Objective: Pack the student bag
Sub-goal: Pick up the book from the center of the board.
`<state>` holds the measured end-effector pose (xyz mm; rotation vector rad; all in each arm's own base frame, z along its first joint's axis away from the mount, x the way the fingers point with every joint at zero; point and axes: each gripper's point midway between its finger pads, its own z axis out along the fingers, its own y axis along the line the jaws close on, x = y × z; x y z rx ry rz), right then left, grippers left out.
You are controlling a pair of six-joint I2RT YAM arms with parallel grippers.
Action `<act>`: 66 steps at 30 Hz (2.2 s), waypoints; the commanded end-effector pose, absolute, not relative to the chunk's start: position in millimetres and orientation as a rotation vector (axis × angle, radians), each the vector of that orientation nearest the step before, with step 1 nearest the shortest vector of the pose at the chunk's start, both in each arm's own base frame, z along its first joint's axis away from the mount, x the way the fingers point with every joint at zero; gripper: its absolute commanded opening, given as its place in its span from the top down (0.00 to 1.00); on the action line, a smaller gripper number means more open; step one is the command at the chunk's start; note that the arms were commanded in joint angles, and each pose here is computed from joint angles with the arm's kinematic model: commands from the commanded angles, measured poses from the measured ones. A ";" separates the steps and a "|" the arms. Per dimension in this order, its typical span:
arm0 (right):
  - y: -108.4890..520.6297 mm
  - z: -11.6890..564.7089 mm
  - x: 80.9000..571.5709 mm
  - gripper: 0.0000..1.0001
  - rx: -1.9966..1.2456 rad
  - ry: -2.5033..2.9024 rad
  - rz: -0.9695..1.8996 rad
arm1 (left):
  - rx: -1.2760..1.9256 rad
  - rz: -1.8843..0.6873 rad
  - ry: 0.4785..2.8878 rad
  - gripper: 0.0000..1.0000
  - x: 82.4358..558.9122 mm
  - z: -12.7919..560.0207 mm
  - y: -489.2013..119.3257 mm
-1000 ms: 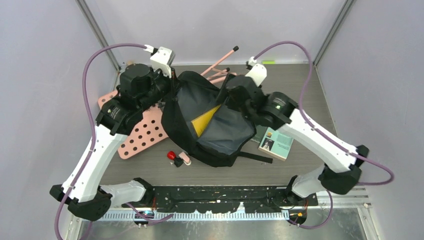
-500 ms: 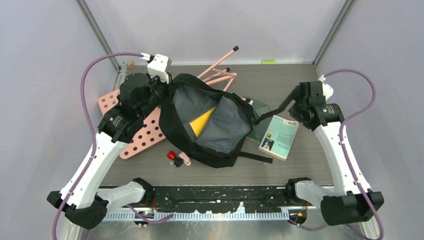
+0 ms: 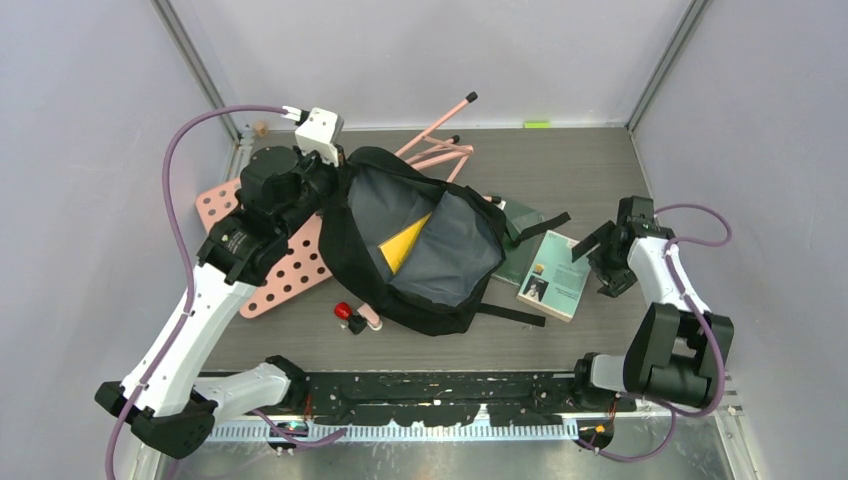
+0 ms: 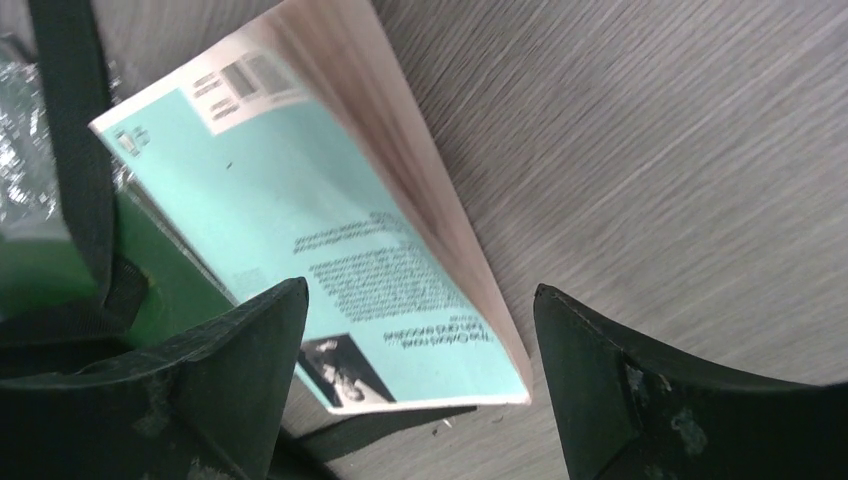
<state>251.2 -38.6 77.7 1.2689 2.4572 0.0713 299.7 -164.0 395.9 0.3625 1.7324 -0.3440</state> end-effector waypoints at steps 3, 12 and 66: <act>-52.6 53.3 273.9 0.12 1.304 2.424 0.158 | 0.333 -0.386 1.602 1.00 299.7 431.4 -164.1; -50.9 30.1 293.0 0.17 1.212 2.502 0.237 | 0.336 -0.377 1.657 1.00 306.4 417.5 -166.5; -14.9 346.6 316.7 0.99 0.720 1.663 0.623 | 0.383 -0.929 1.703 0.00 243.2 418.6 -220.2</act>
